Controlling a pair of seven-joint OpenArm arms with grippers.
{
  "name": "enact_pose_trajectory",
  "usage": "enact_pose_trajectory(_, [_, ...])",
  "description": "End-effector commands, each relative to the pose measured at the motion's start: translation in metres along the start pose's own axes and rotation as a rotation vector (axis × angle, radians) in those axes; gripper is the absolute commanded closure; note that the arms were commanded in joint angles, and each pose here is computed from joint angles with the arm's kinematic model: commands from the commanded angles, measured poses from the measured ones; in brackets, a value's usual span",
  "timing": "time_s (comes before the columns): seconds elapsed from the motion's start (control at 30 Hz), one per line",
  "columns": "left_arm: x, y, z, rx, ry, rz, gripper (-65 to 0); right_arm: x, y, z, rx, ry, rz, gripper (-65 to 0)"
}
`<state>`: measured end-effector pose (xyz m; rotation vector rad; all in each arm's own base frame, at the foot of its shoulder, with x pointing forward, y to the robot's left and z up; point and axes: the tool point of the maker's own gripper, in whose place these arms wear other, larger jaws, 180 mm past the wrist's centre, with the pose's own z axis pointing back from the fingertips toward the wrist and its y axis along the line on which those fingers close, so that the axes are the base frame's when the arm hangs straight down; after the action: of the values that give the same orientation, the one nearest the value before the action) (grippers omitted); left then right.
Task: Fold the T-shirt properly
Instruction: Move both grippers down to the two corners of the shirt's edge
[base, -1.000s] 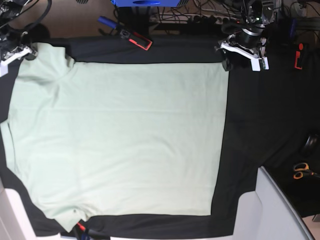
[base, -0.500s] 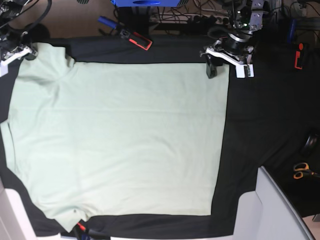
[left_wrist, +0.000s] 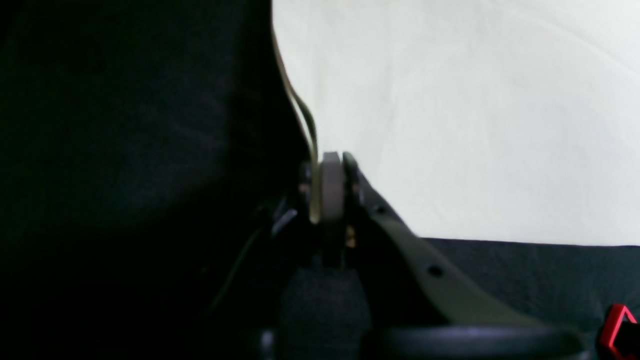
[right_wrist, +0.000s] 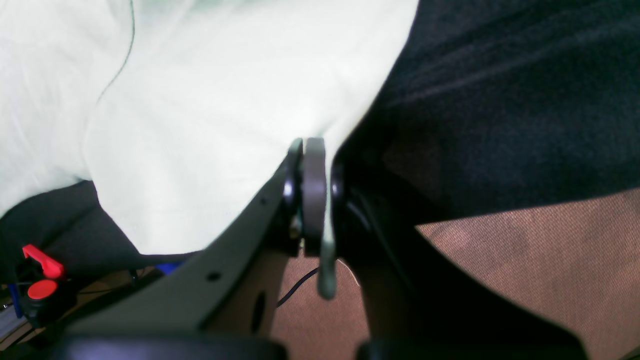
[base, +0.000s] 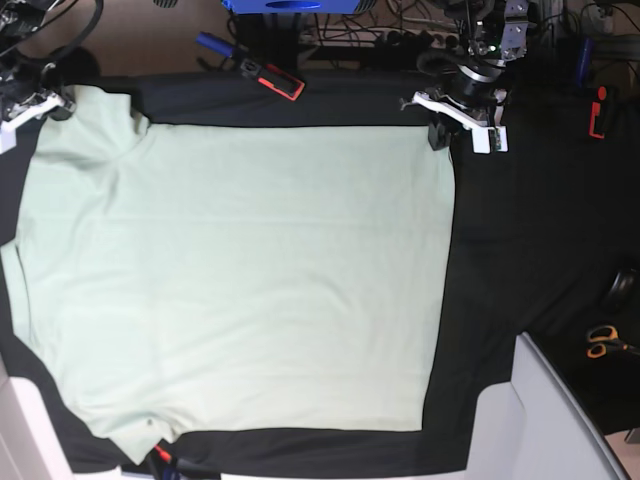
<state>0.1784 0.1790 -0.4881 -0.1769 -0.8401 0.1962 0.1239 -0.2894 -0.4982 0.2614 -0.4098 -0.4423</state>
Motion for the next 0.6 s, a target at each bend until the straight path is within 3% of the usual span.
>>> enact_pose_trajectory(0.0, [0.001,0.000,0.003,-0.003,0.002,-0.003,0.0,-0.001,-0.006,0.005,-0.018,0.020,0.022,-0.1])
enact_pose_trajectory(0.1, [0.001,-0.001,0.007,-0.007,0.000,-0.007,0.0,0.000,-0.013,0.010,-0.037,0.032,0.053,0.0])
enact_pose_trajectory(0.33, [0.018,-0.011,0.016,-0.029,-0.047,-0.020,0.0,0.015,0.015,0.013,-0.020,0.028,0.214,0.0])
enact_pose_trajectory(0.57, [0.024,-0.014,0.017,-0.036,-0.061,-0.024,0.0,0.032,0.020,0.025,-0.048,0.011,0.276,0.0])
